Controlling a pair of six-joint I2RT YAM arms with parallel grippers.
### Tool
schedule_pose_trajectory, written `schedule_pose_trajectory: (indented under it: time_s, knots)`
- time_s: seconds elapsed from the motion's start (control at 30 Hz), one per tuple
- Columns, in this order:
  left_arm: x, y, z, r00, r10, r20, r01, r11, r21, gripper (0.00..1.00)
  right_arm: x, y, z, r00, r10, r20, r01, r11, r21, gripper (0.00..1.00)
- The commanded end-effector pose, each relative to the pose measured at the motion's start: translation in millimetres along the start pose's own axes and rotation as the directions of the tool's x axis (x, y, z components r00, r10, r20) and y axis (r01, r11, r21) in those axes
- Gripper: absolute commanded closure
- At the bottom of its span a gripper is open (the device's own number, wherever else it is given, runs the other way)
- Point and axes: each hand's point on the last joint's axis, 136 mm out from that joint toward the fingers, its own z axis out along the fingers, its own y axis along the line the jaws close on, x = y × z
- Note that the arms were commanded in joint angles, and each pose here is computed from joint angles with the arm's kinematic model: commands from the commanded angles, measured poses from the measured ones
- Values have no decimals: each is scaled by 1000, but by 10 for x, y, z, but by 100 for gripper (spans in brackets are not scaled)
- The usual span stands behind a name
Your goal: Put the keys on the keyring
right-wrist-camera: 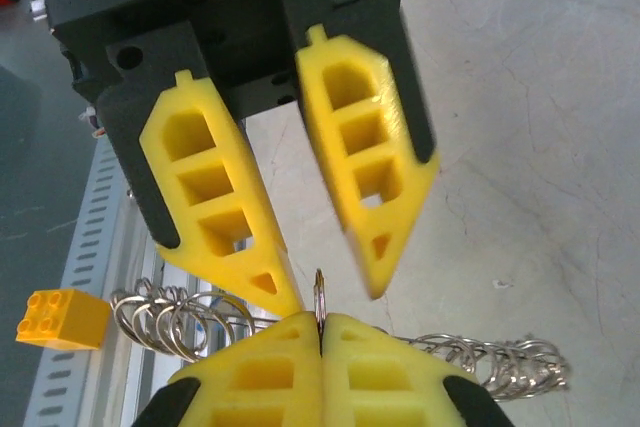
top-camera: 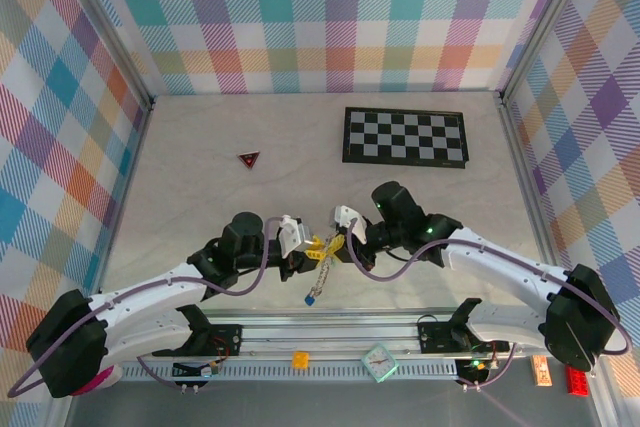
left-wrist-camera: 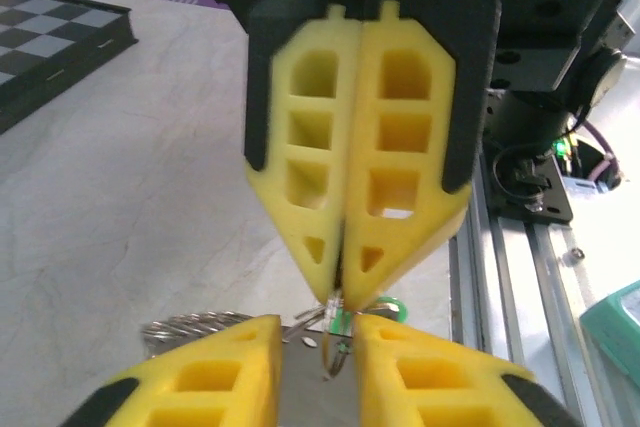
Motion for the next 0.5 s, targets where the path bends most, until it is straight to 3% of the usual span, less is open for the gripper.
schedule_pose_trajectory:
  time_s: [0.0, 0.27, 0.47]
  knots:
    - [-95, 27, -25, 999, 39, -13, -39, 999, -26, 71, -112, 36, -58, 997, -66, -35, 65, 998, -19, 100]
    - [-68, 5, -2, 996, 39, -79, -38, 999, 4, 73, -171, 87, -50, 982, -141, -127, 135, 990, -49, 100]
    - [-121, -15, 3, 996, 49, -79, -48, 999, 24, 87, -163, 131, 20, 967, -177, -181, 166, 983, -77, 100]
